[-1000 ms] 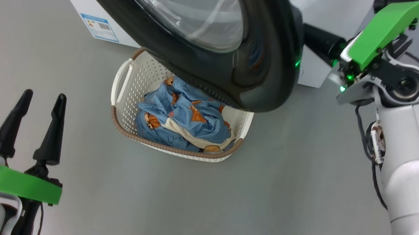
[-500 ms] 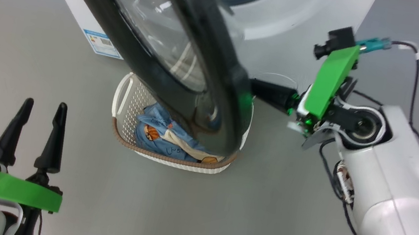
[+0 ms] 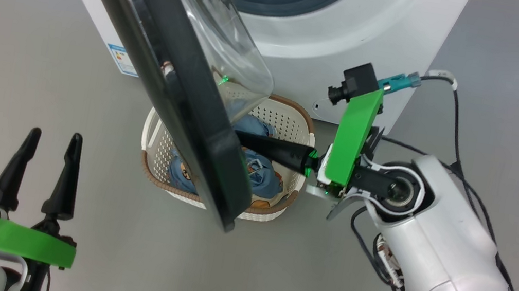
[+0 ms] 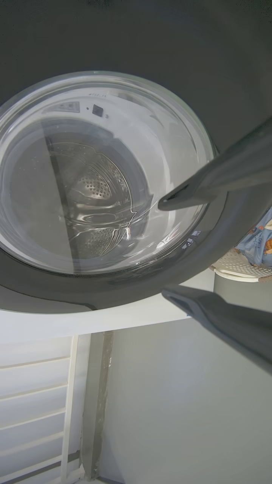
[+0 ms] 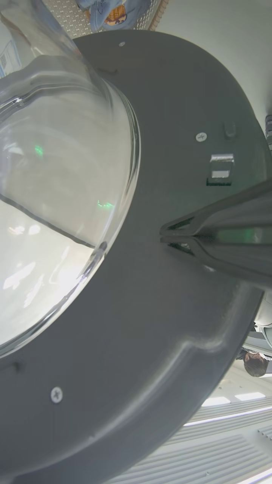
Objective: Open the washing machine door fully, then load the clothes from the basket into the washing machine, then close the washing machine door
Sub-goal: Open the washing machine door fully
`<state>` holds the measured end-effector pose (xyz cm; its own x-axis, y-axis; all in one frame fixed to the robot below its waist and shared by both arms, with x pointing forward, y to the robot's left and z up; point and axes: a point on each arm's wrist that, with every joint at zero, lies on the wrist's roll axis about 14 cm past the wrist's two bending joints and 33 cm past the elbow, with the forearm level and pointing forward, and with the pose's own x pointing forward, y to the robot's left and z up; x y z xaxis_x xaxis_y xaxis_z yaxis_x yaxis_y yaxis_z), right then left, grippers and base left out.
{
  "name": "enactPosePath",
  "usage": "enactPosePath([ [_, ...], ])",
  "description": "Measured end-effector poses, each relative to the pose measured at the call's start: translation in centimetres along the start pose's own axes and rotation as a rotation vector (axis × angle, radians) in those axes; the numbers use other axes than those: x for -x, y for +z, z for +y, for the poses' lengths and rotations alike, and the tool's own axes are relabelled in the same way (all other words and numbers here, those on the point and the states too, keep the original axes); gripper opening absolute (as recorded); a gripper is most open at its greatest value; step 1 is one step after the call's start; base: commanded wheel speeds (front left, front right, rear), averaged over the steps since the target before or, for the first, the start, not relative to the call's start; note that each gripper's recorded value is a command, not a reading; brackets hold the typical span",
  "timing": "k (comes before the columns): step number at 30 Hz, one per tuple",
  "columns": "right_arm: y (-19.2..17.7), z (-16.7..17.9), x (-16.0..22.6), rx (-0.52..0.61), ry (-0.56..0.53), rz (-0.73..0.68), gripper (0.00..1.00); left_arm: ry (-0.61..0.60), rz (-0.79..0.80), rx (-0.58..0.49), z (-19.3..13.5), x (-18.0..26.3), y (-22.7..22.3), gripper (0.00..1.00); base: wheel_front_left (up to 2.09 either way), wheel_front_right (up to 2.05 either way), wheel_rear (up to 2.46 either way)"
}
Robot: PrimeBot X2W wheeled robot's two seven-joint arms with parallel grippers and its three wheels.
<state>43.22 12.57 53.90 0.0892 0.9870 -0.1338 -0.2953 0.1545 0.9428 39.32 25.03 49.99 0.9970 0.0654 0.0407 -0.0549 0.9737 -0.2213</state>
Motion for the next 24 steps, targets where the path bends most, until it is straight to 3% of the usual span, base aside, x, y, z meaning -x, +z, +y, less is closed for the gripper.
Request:
enactPosePath([
  [24, -6.5, 1.7, -4.0, -0.121, 0.090, 0.067, 0.00, 0.016, -0.007, -0.005, 0.5, 0.1, 0.2, 1.00, 0.00, 0.00, 0.00],
])
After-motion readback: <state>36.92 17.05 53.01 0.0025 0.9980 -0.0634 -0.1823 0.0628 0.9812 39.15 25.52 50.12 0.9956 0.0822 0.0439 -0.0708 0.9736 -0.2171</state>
